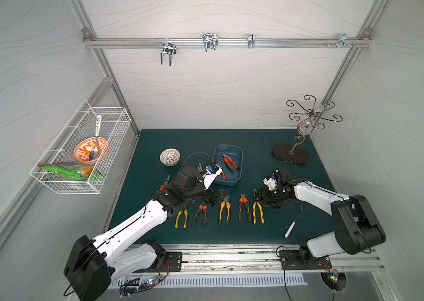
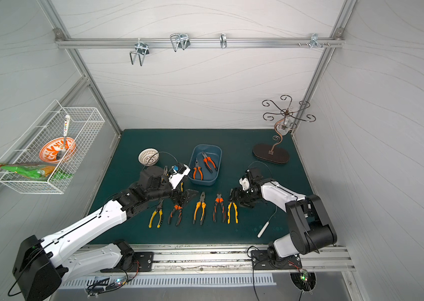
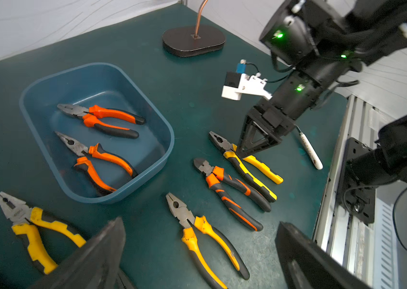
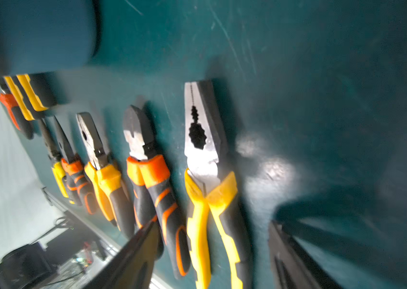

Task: Take the pliers out of the storage box
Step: Place the pliers at the center of the board, then pick up the pliers from the storage box.

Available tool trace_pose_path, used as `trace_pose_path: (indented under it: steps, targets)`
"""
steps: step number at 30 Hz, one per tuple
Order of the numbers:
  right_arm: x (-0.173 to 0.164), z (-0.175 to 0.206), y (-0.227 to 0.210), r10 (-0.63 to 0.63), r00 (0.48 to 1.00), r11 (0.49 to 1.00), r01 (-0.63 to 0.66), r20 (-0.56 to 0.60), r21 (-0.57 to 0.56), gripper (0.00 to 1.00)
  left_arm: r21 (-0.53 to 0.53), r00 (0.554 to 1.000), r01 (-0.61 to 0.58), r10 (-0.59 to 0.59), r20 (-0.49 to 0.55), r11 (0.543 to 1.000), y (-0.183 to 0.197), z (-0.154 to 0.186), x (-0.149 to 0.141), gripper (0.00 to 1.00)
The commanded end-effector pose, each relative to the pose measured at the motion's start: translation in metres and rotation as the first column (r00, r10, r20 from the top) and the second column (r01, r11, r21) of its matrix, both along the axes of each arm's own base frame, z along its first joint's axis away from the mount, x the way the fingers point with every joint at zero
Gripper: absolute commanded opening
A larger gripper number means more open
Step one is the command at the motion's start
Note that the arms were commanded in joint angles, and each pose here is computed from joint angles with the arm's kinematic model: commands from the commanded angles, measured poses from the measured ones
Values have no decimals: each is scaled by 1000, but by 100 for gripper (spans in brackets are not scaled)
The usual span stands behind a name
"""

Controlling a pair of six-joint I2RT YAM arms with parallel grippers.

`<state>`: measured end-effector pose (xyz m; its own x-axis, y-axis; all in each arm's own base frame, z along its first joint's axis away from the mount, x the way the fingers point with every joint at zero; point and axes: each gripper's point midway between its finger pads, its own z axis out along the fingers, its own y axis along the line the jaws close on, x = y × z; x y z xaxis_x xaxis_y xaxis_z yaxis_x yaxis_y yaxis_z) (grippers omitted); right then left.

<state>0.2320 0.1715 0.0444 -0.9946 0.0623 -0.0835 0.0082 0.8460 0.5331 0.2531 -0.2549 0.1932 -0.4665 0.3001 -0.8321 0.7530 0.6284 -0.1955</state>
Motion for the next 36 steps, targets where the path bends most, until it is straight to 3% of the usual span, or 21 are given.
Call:
trace_pose_path:
  steps: [1, 4, 8, 13, 15, 18, 21, 32, 36]
  targets:
    - [-4, 9, -11, -4, 1000, 999, 5, 31, -45, 85, -38, 981, -190, 188, -42, 981, 3, 17, 34, 100]
    - [1, 28, -9, 13, 992, 1000, -11, 122, -22, 99, 16, 934, -328, 327, -141, 944, 7, 7, 55, 100]
    - [10, 58, -8, 9, 966, 1000, -13, 257, 12, 99, 99, 864, -441, 452, -220, 892, 6, -5, 79, 99]
    - [15, 89, -6, 6, 930, 999, -23, 367, 42, 99, 256, 761, -535, 591, -267, 805, 5, -24, 106, 78]
    - [16, 96, -5, 13, 921, 998, -35, 389, 48, 99, 324, 725, -549, 632, -273, 770, 2, -30, 115, 75]
    - [16, 97, -6, 23, 918, 998, -41, 395, 38, 99, 397, 656, -581, 698, -288, 710, 0, -40, 128, 61]
    - [16, 96, -6, 29, 917, 998, -47, 398, 36, 99, 434, 631, -572, 712, -310, 696, -11, -53, 139, 52]
    - [18, 99, -5, 40, 909, 998, -59, 415, 34, 99, 490, 557, -551, 735, -386, 675, -32, -119, 156, 48]
    - [19, 99, -4, 43, 909, 997, -64, 414, 37, 99, 483, 551, -544, 726, -411, 686, -36, -138, 162, 45]
